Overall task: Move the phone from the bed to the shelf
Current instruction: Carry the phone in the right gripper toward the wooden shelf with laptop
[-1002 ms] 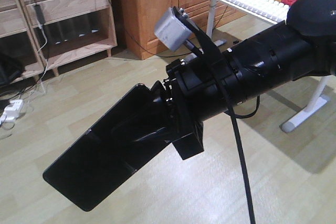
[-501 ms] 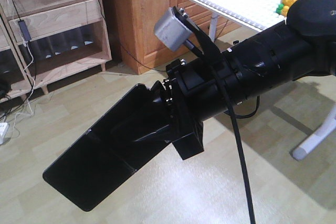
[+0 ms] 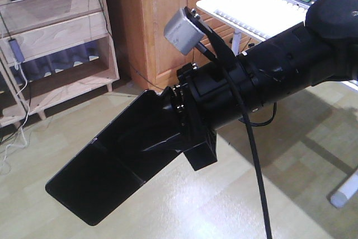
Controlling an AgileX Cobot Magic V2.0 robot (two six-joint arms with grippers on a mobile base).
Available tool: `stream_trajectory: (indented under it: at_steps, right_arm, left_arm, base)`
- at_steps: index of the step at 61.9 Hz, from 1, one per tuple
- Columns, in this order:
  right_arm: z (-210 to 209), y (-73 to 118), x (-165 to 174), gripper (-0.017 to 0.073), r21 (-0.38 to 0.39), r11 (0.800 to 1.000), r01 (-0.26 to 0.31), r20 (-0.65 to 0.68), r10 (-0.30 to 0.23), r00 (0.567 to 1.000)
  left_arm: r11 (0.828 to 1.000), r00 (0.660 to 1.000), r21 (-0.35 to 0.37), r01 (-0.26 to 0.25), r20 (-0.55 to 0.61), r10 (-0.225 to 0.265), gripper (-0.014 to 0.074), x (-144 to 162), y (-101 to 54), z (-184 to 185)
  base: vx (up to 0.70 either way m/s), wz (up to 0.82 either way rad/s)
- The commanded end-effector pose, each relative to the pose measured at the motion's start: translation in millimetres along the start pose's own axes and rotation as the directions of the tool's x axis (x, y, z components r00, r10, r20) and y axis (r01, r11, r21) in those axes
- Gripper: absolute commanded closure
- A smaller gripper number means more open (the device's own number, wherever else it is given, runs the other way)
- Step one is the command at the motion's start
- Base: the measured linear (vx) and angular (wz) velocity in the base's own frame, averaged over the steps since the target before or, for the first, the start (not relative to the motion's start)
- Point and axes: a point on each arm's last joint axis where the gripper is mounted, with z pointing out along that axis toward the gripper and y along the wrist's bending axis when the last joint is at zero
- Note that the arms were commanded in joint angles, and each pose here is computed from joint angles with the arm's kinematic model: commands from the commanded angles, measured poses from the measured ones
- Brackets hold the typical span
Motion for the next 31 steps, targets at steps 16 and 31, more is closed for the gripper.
stream_trajectory:
  at_steps: [16, 31]
  right_arm:
    - [-12.1, 21.4, -14.0, 0.0562, -0.073, 0.997, 0.033, 0.071, -0.028, 0.997]
    - [-12.1, 21.4, -14.0, 0.0562, -0.073, 0.997, 0.033, 0.071, -0.028, 0.997]
  left_arm:
    - [1.000, 0.995, -0.009, 0.015, 0.101, -0.014, 0.0592, -14.5, 1.7, -2.3]
    - [1.000, 0.995, -0.009, 0.015, 0.101, -0.014, 0.0592, -14.5, 1.7, -2.3]
  base:
    - [0.37, -0.02]
    - [0.37, -0.02]
